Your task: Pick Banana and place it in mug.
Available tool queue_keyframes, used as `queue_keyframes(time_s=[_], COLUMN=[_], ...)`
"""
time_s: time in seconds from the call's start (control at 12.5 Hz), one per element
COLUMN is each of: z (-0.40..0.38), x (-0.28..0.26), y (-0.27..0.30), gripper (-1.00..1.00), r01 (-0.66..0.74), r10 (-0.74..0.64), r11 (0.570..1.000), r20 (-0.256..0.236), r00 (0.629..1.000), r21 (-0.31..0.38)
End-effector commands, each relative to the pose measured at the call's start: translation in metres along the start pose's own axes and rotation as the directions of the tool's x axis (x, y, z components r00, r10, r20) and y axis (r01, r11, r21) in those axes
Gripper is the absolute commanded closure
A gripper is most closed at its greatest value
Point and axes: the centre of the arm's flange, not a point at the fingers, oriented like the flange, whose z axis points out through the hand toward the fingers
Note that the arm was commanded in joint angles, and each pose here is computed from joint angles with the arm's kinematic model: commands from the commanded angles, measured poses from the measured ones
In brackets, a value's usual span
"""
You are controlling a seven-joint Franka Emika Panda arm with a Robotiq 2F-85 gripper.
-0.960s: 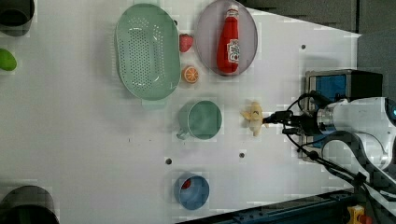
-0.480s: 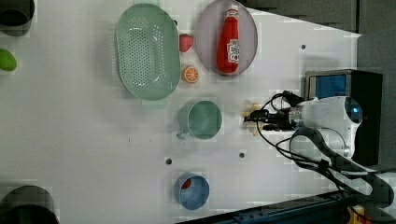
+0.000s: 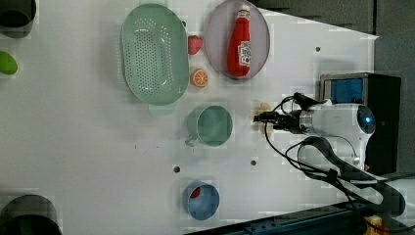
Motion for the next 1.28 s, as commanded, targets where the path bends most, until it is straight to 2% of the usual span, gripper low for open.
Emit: queue_keyframes(time_s=[0.08, 0.16, 0.4, 0.48, 0.64, 0.72, 0.8, 0.96, 1.04, 1.12, 1.28], z=[0.002, -0.007, -0.060, -0.084, -0.152, -0.215, -0.250, -0.324, -0.336, -0.341, -0.334], x=[0.006, 0.009, 0.019, 0.021, 0.021, 0.015, 0.011, -0.005, -0.016, -0.045, -0.072], y=[0.011, 0.011, 0.009, 0.009, 0.009, 0.011, 0.012, -0.009, -0.021, -0.058, -0.108], gripper=[0.30, 0.37, 0.37, 0.37, 0.37, 0.37, 0.37, 0.37, 0.37, 0.37, 0.37], r01=[-0.005, -0.006, -0.007, -0.007, -0.007, -0.008, -0.005, 0.043, 0.051, -0.015, -0.093], r10=[0.005, 0.006, 0.011, 0.011, 0.009, 0.008, 0.005, -0.041, -0.049, 0.015, 0.091], r11=[1.000, 1.000, 0.999, 0.999, 1.000, 1.000, 1.000, 0.999, 0.998, 1.000, 0.994], r20=[-0.019, -0.036, -0.106, -0.110, -0.066, -0.019, -0.014, -0.080, -0.078, -0.028, 0.023], r00=[1.000, 0.999, 0.994, 0.994, 0.998, 1.000, 1.000, 0.996, 0.996, 0.999, 0.996], r21=[0.009, 0.015, 0.039, 0.041, 0.030, 0.017, 0.016, 0.028, 0.023, 0.019, 0.058])
